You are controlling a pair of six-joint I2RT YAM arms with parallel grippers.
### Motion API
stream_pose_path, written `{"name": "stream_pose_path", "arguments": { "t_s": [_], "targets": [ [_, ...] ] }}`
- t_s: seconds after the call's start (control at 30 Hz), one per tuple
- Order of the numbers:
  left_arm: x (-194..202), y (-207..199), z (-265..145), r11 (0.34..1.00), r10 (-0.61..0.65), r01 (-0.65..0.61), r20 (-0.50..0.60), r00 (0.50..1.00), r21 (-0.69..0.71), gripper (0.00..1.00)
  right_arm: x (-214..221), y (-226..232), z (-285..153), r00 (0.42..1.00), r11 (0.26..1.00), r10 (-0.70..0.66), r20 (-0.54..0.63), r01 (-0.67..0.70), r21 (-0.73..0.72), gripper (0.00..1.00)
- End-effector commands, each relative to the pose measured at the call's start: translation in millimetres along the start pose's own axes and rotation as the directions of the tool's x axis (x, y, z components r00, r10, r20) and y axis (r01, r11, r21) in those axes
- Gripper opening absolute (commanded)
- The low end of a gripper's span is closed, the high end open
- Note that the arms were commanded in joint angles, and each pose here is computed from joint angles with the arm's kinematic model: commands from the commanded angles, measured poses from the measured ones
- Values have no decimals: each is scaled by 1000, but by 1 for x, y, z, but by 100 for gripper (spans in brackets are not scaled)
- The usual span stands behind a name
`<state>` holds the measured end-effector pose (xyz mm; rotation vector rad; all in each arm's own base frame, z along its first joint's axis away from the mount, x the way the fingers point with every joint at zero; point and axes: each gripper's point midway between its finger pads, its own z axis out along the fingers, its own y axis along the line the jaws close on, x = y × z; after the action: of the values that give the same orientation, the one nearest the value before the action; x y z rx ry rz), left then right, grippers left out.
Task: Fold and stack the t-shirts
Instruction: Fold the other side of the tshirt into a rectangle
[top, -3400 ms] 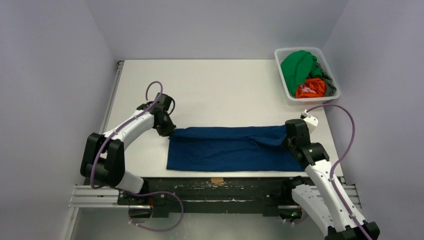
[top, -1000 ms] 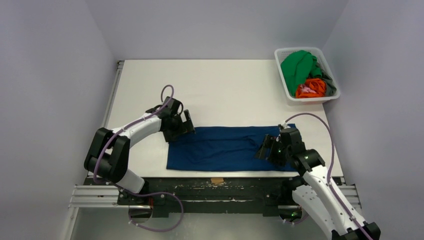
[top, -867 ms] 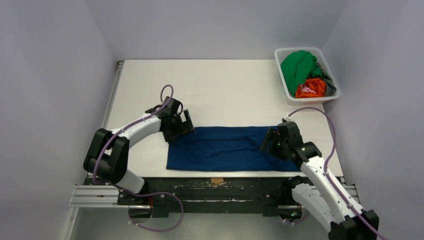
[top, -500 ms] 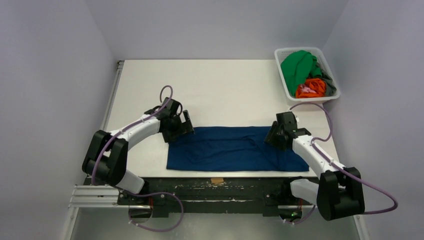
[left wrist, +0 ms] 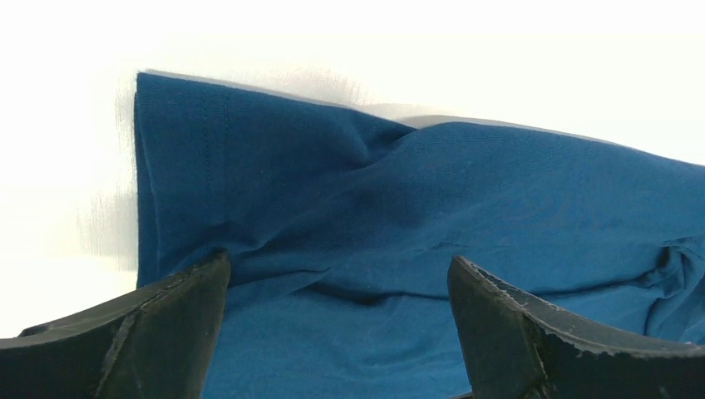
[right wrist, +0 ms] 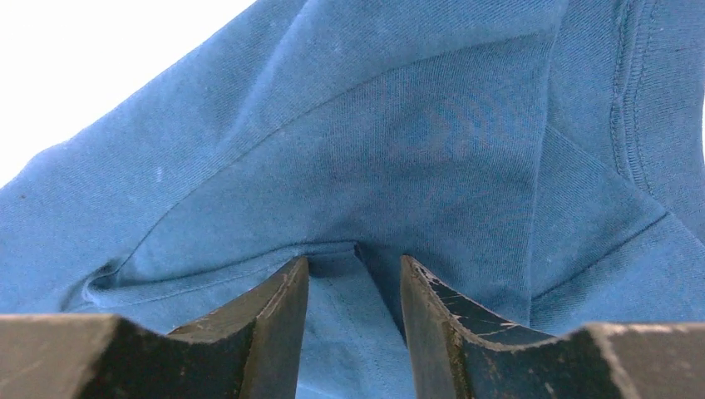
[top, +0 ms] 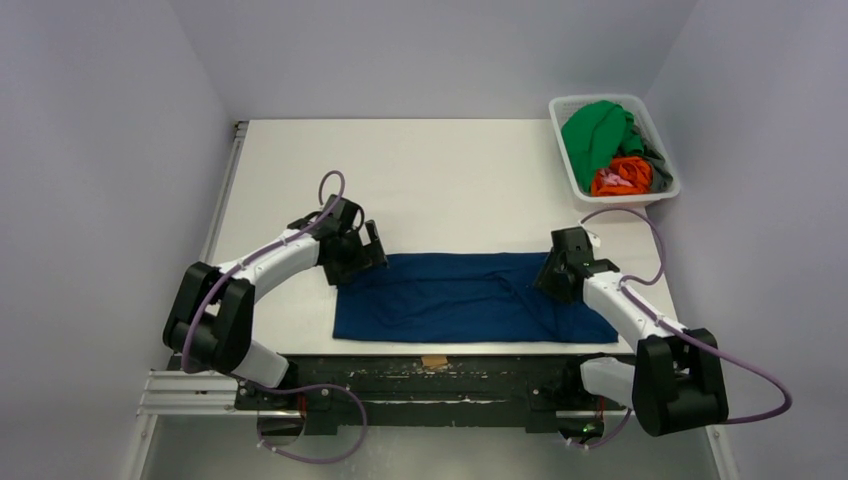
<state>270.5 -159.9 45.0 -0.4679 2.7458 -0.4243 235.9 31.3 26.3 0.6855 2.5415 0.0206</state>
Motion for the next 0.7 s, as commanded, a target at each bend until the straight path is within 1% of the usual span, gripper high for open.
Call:
{"name": "stream_pose_path", "arguments": {
  "t_s": [0.0, 0.1, 0.13, 0.17, 0.33, 0.47, 0.67],
  "targets": [
    [-7, -4, -9, 1000, 10, -10, 32, 999, 12, 100, 4, 1, 7, 1000, 1000, 2, -9, -2, -12, 40],
    [-7, -4, -10, 1000, 8, -8, 33, 999, 13, 100, 9, 13, 1, 999, 996, -4, -40, 0, -88, 29],
    [-7, -3, -10, 1000, 7, -8, 33, 999, 12, 100, 8, 15, -2, 999, 995, -7, -32, 4, -102, 25],
    [-7, -3, -10, 1000, 7, -8, 35, 999, 12, 100, 5, 16, -7, 1000, 993, -6, -11, 4, -119, 17],
    [-7, -4, -11, 1000, 7, -8, 37, 999, 16, 100, -2, 16, -29, 1000, 989, 1, 30, 4, -151, 0],
    [-8, -4, -13, 1000, 6, -7, 45, 999, 18, 100, 4, 16, -39, 1000, 984, -16, 14, 18, -179, 0],
    [-9, -5, -14, 1000, 8, -9, 48, 999, 22, 100, 16, 15, -33, 999, 983, -26, -28, 21, -181, 0]
  ]
}}
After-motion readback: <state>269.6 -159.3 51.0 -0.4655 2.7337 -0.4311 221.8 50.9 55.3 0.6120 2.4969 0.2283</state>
